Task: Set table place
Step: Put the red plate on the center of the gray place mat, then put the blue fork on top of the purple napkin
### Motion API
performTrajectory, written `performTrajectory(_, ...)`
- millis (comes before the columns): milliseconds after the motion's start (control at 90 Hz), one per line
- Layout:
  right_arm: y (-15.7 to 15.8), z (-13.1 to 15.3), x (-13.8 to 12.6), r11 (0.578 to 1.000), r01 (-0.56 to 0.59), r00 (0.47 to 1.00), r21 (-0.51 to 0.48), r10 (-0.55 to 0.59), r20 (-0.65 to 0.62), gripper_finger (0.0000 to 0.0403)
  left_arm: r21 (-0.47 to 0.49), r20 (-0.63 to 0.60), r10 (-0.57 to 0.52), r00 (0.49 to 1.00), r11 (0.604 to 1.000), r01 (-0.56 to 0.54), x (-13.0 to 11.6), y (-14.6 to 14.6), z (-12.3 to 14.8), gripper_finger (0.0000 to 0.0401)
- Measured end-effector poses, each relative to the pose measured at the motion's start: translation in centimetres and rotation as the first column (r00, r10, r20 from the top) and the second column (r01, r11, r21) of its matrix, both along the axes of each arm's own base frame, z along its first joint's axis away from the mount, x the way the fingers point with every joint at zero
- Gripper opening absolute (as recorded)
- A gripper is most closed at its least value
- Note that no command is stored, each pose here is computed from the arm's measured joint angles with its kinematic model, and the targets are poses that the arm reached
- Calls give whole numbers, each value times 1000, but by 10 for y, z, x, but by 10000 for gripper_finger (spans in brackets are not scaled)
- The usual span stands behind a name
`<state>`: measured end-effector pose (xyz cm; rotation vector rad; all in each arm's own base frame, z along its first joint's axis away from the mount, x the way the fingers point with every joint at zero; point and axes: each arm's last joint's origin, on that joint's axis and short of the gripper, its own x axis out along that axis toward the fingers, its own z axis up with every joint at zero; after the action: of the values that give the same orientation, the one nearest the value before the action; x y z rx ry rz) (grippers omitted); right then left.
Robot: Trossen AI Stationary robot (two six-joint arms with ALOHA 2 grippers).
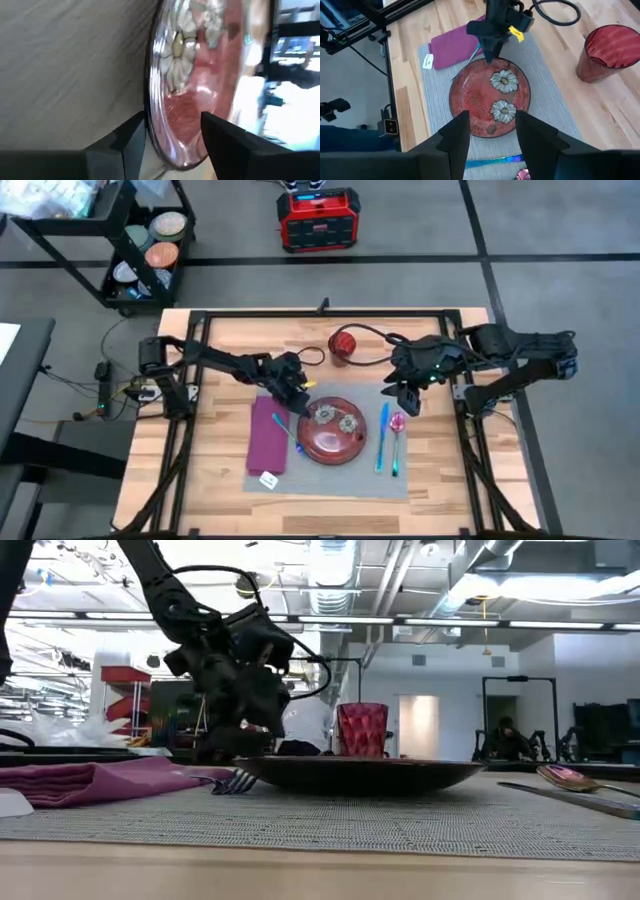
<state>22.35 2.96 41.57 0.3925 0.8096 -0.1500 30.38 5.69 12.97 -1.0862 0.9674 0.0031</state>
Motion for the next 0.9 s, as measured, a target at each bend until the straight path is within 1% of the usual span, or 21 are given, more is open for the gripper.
performTrajectory(122, 0, 0, 0, 1000, -8, 1000, -7, 8, 1, 146, 79, 14, 22, 1000, 997, -23, 2, 3, 4, 170)
performTrajectory(256, 0, 0, 0, 1000, -8, 1000, -8, 9, 4, 146, 140, 66, 20, 998, 990, -30, 16, 9, 20, 170)
performTrajectory(289, 0, 0, 0, 1000, -9, 1000, -8, 9, 3, 146, 146, 50, -3, 999, 989, -4, 17, 9, 24, 170)
performTrajectory(333, 0, 0, 0, 1000, -9, 1000, -8, 9, 4, 146, 155, 2, -60, 998, 986, 59, 14, 6, 32, 170)
performTrajectory(367, 0, 0, 0, 1000, -9, 1000, -8, 9, 4, 146, 183, -51, -112, 992, 976, 120, 9, 3, 39, 170)
performTrajectory(389, 0, 0, 0, 1000, -9, 1000, -8, 9, 4, 146, 220, -78, -149, 986, 962, 163, 7, 1, 44, 170)
performTrajectory(422, 0, 0, 0, 1000, -10, 1000, -9, 10, 5, 146, 296, -129, -203, 971, 926, 233, 3, -2, 54, 169)
performTrajectory(444, 0, 0, 0, 1000, -11, 1000, -10, 11, 4, 146, 351, -174, -235, 956, 893, 283, 0, -4, 59, 169)
performTrajectory(478, 0, 0, 0, 1000, -12, 1000, -11, 12, 1, 146, 435, -257, -280, 925, 821, 370, -5, -6, 65, 168)
performTrajectory(522, 0, 0, 0, 1000, -16, 1000, -15, 16, 2, 146, 527, -346, -346, 872, 698, 485, -9, -10, 71, 167)
performTrajectory(567, 0, 0, 1, 1000, -17, 1000, -16, 17, 1, 146, 573, -362, -427, 829, 599, 559, -8, -13, 75, 166)
performTrajectory(589, 0, 0, 1, 1000, -16, 1000, -17, 16, 1, 146, 585, -355, -471, 808, 562, 585, -7, -14, 76, 165)
performTrajectory(622, 0, 0, 2, 1000, -16, 1000, -17, 16, 2, 146, 590, -345, -530, 775, 519, 618, -6, -17, 77, 164)
performTrajectory(678, 0, -1, 2, 1000, -14, 1000, -17, 14, 0, 146, 585, -336, -611, 717, 461, 667, -7, -22, 76, 159)
performTrajectory(800, -1, -1, 2, 1000, -1, 1000, -11, 1, 0, 146, 591, -340, -722, 603, 335, 733, -10, -31, 65, 138)
performTrajectory(833, -1, -1, 2, 1000, 3, 1000, -7, -3, 0, 146, 600, -335, -744, 579, 305, 739, -10, -33, 64, 132)
performTrajectory(900, -1, -1, 2, 1000, 15, 1000, 4, -15, -1, 146, 638, -317, -774, 548, 253, 727, -7, -38, 64, 120)
